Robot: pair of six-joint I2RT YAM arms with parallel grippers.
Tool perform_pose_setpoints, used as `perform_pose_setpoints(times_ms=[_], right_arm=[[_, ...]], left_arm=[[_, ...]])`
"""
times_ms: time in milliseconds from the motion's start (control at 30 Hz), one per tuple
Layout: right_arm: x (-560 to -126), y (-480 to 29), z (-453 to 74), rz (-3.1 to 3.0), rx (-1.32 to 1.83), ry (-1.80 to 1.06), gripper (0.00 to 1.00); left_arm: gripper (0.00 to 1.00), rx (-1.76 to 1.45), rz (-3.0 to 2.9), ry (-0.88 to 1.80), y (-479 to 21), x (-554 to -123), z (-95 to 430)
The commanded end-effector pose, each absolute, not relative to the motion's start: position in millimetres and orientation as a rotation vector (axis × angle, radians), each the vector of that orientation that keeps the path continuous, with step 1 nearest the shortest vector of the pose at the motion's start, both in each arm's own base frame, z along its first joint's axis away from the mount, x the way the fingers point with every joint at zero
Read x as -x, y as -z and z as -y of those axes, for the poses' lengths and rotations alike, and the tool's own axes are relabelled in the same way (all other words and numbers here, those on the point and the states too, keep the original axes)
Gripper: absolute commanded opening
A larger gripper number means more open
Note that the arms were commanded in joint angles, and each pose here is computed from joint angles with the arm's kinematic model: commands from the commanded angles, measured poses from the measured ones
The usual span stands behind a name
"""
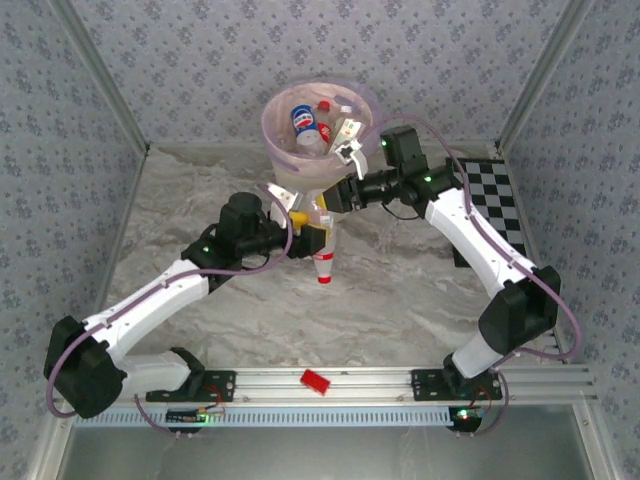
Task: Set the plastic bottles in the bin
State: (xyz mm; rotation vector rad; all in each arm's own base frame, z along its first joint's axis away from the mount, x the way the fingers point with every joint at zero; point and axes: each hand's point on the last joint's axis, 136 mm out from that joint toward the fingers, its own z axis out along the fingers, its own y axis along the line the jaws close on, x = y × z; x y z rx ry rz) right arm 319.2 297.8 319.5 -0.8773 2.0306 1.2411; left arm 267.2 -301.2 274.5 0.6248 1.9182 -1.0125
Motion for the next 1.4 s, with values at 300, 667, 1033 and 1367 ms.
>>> perform_pose_setpoints(times_ms=[300,667,1033,1367], right_arm=[[-367.7,-462.6,-245.5,-1.712,0.701,-0.838,0.36],[-436.2,-567.6,-188.4,-1.341,0.332,-0.678,0.21],[-536.8,-499.2,-247.3,-1.393,0.446,-0.518,0.20],[-589.9,-375.8,-291.5,-1.672,0.583,-0.386,0.20]], left_arm=[[0.91,-0.342,-1.947,0.747,-275.3,-279.5,230.2],[0.91,-0.034,-2.021,0.755,-241.2,-283.5,181.9],[0.91,-0.002,-2.050,0.741,-236.3,-282.6,175.3],[0.90,0.025,-2.062,0.743,-232.5,-280.4,172.2]])
